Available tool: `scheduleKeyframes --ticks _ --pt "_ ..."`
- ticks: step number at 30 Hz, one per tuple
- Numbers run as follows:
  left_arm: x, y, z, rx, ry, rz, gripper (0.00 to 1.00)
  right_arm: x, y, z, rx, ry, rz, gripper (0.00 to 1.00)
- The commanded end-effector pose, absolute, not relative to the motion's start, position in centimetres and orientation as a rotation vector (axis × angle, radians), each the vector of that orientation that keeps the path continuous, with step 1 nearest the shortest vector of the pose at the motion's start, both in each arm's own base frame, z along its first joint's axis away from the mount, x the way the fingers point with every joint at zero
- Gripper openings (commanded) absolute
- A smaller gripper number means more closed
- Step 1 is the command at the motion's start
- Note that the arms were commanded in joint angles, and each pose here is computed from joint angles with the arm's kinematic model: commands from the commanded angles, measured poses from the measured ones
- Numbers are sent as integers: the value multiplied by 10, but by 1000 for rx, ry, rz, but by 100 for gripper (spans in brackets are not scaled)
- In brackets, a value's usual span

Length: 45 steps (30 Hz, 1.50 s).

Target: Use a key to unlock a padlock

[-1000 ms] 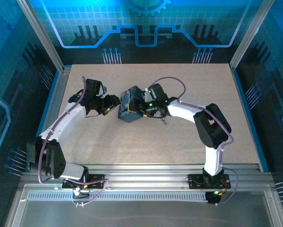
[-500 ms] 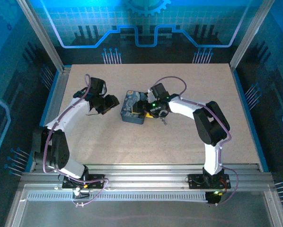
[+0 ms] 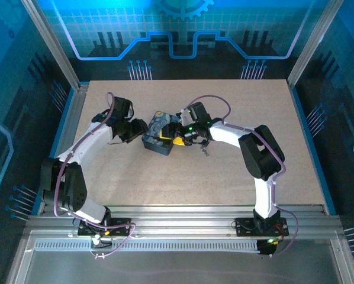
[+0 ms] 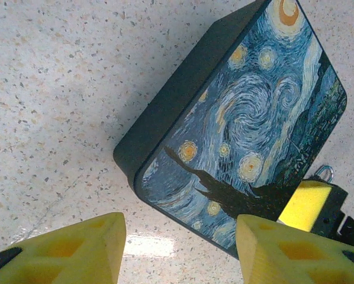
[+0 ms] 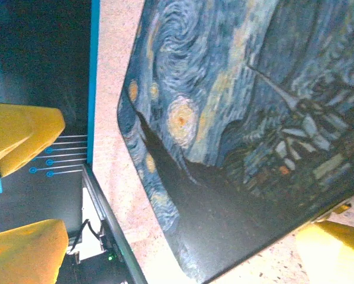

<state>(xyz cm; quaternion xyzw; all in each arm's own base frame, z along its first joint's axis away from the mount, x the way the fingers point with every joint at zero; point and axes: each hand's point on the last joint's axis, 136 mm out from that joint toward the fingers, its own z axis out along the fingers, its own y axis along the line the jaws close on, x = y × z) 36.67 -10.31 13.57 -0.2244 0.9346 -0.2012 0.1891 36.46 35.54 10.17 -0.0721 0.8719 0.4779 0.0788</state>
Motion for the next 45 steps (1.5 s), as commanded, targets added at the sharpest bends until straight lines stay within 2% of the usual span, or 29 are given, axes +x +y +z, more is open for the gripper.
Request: scheduleKeyframes --ticks 1,2,3,4,12,16,19,28,31,36,45 --pt "376 -99 147 -551 2580 -520 57 361 326 124 -286 2603 1343 100" --pt "377 -96 147 -535 2570 -505 65 360 313 126 -318 2608 1262 100" --pt "378 -93 147 -516 2560 -484 87 358 298 124 -347 2626 1162 100" --pt "380 -87 147 -503 2550 -451 99 359 280 123 -365 2630 1057 100" --pt "392 -19 144 -470 2321 -139 99 392 125 136 -128 2390 401 100" --pt "387 -13 143 -163 2129 -23 99 389 80 151 -135 2197 119 100" --pt "377 -5 129 -94 2053 32 99 387 54 143 -125 2167 -35 100" --pt "386 -1 122 -96 1840 19 99 388 28 120 -95 2006 -80 100" --pt "387 -2 96 -84 1850 12 99 393 31 117 -140 1980 -88 100" --pt "395 -4 97 -75 1882 -6 99 397 26 97 -130 1967 -9 100" --pt "396 3 96 -112 1884 23 99 397 24 95 -114 1963 -26 100"
